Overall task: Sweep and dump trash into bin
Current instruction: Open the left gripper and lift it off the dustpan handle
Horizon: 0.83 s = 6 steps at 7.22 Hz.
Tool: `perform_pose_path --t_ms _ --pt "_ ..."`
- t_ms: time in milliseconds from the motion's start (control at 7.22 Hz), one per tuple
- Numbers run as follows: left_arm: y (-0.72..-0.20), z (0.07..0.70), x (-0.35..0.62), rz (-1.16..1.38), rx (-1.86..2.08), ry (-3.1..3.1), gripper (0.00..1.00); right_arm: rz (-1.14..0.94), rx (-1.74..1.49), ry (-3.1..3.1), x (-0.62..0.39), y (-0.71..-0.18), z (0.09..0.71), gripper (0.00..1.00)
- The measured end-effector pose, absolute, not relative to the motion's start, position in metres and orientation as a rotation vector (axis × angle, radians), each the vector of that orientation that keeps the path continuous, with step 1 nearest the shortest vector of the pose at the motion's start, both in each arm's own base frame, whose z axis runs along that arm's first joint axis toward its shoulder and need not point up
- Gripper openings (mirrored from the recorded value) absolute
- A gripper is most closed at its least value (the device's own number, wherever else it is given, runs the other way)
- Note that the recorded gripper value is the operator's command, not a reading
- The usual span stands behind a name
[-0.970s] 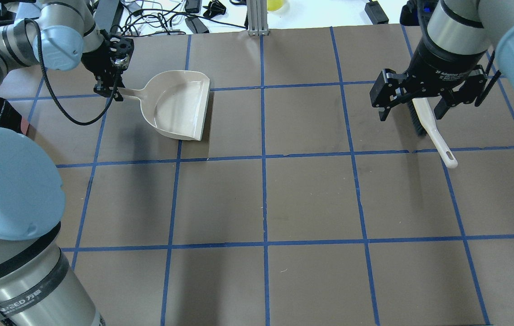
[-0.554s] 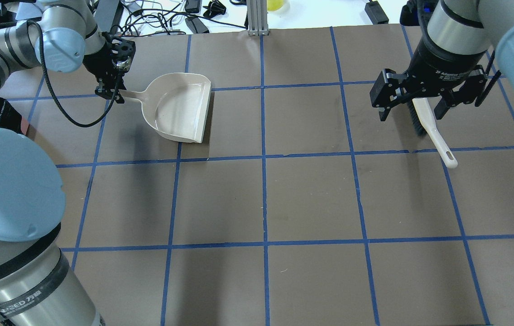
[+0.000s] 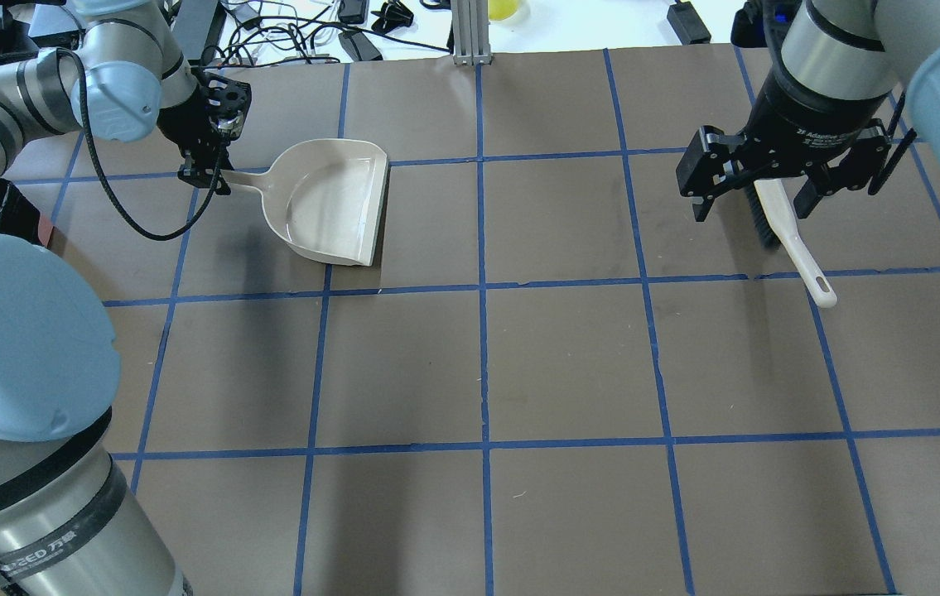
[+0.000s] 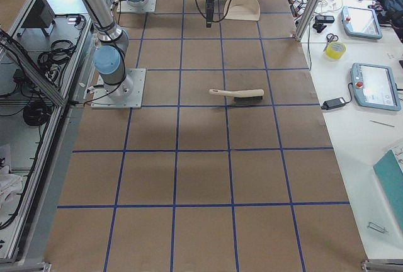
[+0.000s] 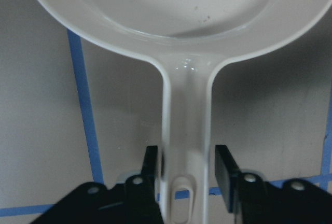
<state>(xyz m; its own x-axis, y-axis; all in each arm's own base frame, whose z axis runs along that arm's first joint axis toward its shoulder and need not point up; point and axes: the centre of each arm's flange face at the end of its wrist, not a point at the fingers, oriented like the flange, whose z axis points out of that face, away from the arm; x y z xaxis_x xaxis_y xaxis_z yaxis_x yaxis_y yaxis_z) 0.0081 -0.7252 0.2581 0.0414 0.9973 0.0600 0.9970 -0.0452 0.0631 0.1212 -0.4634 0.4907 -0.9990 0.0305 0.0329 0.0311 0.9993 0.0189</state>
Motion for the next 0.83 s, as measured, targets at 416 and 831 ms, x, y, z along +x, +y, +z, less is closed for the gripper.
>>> perform_pose_path --t_ms 416,831 --pt "-0.719 0.300 -0.034 0.106 2.161 2.240 0.78 -0.031 -0.048 -3.108 0.121 -0.463 0.491 1.00" --pt "-0.689 0.384 -0.078 0.119 1.951 2.432 0.77 -0.029 -0.049 -3.108 0.121 -0.463 0.492 1.00"
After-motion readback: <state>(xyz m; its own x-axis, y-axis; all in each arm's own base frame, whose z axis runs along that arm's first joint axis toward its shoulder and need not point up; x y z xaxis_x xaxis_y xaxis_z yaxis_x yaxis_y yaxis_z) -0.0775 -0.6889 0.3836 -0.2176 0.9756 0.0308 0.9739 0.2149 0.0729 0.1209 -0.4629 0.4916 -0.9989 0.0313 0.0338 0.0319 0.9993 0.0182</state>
